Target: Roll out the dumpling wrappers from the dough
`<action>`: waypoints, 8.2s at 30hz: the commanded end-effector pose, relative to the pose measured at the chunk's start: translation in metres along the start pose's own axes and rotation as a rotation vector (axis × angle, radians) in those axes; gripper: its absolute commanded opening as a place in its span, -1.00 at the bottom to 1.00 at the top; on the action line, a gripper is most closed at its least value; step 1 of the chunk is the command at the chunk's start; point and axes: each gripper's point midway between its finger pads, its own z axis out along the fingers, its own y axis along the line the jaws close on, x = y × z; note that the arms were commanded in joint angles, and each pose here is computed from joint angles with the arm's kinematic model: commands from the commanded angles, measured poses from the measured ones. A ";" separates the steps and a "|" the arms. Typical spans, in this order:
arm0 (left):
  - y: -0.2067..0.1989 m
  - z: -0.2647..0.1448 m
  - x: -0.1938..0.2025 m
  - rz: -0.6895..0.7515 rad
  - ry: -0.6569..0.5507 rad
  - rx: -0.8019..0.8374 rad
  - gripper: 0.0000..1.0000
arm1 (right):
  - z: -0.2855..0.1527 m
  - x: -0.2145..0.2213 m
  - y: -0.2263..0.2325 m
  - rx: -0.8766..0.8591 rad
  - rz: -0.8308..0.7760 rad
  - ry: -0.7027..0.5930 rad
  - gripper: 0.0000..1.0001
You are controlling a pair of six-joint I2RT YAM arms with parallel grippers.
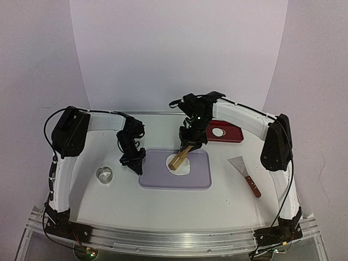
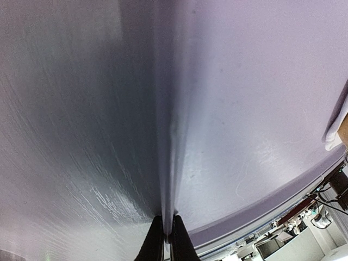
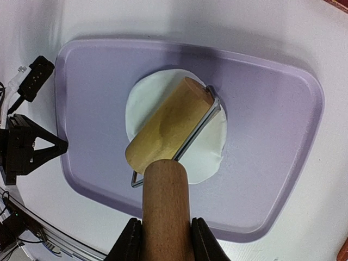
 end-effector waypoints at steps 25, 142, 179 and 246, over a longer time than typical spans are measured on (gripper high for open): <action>0.022 0.023 -0.006 0.066 -0.041 -0.098 -1.00 | 0.046 0.049 -0.011 0.077 -0.073 0.213 -1.00; 0.004 -0.084 -0.007 0.042 -0.334 -0.167 0.21 | 0.049 0.083 -0.219 0.115 0.732 -0.066 -1.00; 0.038 -0.097 0.008 -0.089 -0.408 -0.169 0.21 | 0.027 0.120 -0.209 0.135 0.738 0.083 0.59; 0.053 -0.145 -0.005 -0.117 -0.489 0.012 -0.99 | -0.061 0.012 -0.028 -0.036 0.110 -0.173 0.78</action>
